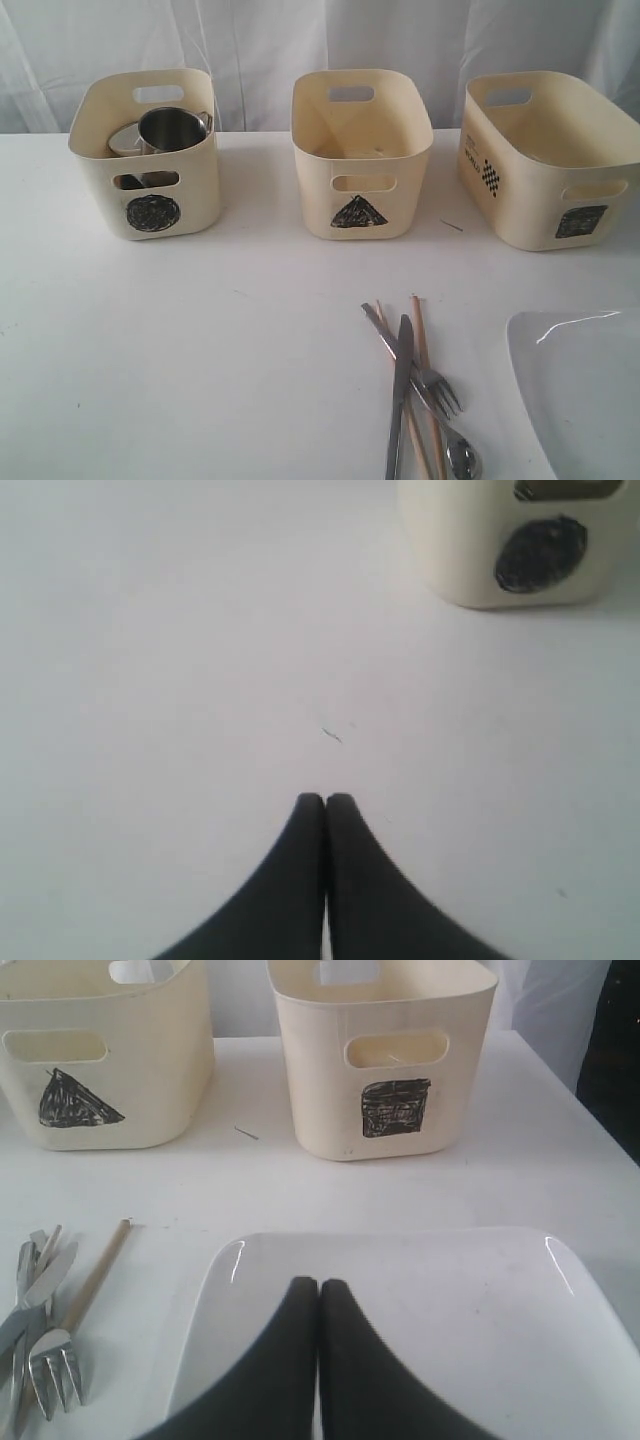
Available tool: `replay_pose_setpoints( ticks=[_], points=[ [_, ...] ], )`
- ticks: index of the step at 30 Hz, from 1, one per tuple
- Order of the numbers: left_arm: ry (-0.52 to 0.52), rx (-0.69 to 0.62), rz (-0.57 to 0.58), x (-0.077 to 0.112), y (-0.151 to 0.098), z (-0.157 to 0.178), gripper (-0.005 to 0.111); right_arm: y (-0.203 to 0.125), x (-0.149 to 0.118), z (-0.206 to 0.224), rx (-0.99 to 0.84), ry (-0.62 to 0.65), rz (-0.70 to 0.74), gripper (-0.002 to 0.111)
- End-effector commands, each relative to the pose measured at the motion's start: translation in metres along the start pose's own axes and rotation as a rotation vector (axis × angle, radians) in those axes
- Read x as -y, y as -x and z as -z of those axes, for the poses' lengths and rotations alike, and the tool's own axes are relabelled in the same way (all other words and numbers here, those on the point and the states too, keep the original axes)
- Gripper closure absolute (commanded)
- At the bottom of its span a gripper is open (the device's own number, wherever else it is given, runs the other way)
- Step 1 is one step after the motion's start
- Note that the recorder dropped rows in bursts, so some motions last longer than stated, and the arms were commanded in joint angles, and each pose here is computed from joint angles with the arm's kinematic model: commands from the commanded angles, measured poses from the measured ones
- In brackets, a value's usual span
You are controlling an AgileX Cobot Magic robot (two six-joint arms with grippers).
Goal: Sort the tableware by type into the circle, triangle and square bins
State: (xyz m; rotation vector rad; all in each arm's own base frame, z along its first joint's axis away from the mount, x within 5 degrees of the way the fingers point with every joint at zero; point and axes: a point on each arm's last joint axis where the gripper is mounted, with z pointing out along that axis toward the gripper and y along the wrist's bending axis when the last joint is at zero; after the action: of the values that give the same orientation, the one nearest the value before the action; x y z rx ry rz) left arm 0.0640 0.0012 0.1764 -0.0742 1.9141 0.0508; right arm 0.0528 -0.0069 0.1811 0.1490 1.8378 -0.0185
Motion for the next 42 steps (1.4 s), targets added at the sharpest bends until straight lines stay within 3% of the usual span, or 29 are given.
replay_pose_setpoints(
  ticks=[1,8,10,12,13,22,27,42],
  points=[
    [0.073,0.051,-0.152,-0.006,0.005,-0.001,0.107,0.001,0.000,0.000,0.012,0.002,-0.001,0.108],
    [0.073,0.021,-0.337,-0.007,0.001,-0.002,0.107,0.001,0.000,0.000,0.012,0.002,-0.001,0.108],
    [0.077,0.038,-0.220,-0.008,0.000,-0.001,0.107,0.001,0.000,0.000,0.012,0.002,-0.001,0.108],
    [0.049,-0.080,0.071,-0.006,-0.013,0.001,0.107,0.001,0.000,0.000,0.011,0.002,-0.001,0.108],
    [0.060,-0.118,0.139,-0.006,-0.017,0.002,0.107,0.001,0.000,0.000,0.011,0.002,-0.001,0.108],
    [0.093,-0.112,0.031,-0.010,-0.017,0.003,0.107,0.001,0.000,0.000,0.013,0.002,-0.001,0.108],
    [0.031,-0.101,0.209,-0.004,-0.016,0.003,0.107,0.001,0.000,0.000,0.013,0.002,-0.001,0.108],
    [0.031,-0.103,0.205,-0.004,-0.016,0.003,0.107,0.001,0.000,0.000,0.013,0.002,-0.001,0.108]
  ],
)
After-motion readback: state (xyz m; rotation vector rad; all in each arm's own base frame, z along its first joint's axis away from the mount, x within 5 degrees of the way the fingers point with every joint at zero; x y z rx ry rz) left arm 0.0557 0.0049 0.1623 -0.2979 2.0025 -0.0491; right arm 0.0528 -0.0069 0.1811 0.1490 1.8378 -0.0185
